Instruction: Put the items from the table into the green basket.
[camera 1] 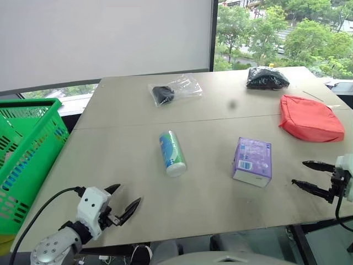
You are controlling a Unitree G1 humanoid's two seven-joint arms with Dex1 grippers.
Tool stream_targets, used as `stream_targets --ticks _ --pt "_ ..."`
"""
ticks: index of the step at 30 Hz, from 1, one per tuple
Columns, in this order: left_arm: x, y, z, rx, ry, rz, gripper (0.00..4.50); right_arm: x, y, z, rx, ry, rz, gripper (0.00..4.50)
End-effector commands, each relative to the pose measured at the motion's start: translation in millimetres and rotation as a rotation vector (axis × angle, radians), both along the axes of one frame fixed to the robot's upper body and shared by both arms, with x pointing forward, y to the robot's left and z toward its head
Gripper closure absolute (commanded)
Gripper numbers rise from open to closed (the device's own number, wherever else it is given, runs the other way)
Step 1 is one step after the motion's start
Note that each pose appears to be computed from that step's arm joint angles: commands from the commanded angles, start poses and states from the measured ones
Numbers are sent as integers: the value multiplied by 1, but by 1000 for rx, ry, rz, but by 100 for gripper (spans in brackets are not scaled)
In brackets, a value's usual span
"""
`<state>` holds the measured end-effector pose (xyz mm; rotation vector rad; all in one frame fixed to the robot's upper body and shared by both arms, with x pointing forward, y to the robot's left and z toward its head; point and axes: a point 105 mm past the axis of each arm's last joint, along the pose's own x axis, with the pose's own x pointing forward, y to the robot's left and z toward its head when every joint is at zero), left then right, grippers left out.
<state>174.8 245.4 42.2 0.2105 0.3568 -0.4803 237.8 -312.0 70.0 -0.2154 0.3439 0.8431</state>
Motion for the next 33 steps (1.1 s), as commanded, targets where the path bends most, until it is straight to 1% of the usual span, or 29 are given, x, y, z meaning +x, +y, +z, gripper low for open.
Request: stream_targets --ticks 1,12,16,19,23,25,26,28,30,32,33 --pt "0 -3 9 7 -31 -22 10 6 -1 14 0 -55 24 0" --pt "-6 2 11 -50 -20 3 10 11 2 15 23 -81 35 0" --pt "-4 0 13 -67 -16 7 10 12 0 15 28 -74 9 0" --pt "-4 -2 14 -92 -11 7 10 10 -2 13 44 -34 -5 0" --pt "-3 -2 16 -90 -19 8 10 8 -2 12 15 -27 3 0" --pt "1 -2 18 -72 -33 24 10 9 -3 15 16 -36 0 0" --pt "4 -5 20 -71 -36 33 10 11 -4 19 15 -60 -7 0" --pt "13 -11 33 -79 -63 78 10 16 -3 33 12 -94 8 0" --pt "26 -23 59 -193 -114 141 10 23 6 57 25 -161 44 0" --pt "37 -37 77 -297 -117 184 10 30 22 81 55 -219 72 0" --pt "43 -44 81 -309 -102 199 10 34 32 92 68 -231 81 0"
